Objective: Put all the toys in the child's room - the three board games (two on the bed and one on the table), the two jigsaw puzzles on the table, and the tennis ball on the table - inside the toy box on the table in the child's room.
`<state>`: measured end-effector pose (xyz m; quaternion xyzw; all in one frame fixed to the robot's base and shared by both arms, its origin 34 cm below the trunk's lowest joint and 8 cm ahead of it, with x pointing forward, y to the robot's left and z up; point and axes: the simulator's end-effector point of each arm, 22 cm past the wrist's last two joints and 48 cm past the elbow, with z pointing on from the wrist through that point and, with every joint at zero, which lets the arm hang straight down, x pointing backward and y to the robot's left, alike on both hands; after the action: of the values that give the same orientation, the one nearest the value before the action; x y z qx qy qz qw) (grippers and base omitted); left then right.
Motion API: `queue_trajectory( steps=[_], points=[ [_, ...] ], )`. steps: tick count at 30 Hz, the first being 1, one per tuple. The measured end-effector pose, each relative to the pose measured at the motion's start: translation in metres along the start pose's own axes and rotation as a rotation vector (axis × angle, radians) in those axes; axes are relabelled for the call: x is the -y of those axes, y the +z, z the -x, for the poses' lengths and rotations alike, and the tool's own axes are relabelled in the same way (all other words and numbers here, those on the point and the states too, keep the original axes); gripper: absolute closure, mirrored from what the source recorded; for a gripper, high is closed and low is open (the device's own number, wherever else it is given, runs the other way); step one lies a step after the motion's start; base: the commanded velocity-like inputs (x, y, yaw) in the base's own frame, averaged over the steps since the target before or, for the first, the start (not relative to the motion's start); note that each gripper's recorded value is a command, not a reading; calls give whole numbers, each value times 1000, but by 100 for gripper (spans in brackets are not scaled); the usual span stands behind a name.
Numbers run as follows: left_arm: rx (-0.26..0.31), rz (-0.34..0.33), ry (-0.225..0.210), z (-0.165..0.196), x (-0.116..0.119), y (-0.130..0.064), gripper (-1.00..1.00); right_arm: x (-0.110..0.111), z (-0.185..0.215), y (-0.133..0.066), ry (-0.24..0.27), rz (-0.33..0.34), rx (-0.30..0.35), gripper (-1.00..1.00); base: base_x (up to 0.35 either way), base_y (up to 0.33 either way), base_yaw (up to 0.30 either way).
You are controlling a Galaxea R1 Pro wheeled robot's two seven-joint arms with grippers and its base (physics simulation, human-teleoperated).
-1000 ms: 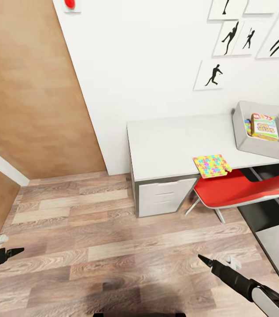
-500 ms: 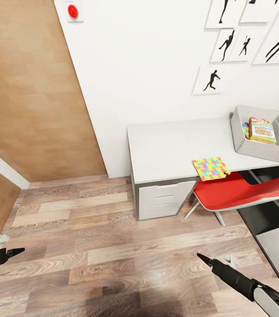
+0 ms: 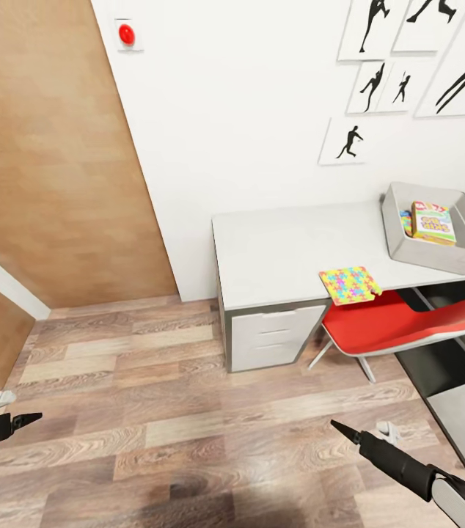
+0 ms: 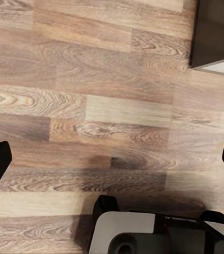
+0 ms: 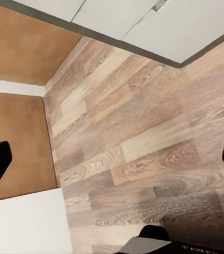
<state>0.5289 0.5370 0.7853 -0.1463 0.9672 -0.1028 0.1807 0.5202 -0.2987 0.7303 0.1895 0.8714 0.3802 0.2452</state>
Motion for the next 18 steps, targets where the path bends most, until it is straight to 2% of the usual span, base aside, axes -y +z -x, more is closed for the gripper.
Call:
queue_trajectory(
  steps=[9,18],
  points=[
    [18,-10,2,5,3,-4,-100,-18,6,-7,-11,82,6,-100,0,0,0],
    [36,-19,6,11,7,-9,-100,-46,13,-18,-33,211,11,-100,0,0,0]
  ],
)
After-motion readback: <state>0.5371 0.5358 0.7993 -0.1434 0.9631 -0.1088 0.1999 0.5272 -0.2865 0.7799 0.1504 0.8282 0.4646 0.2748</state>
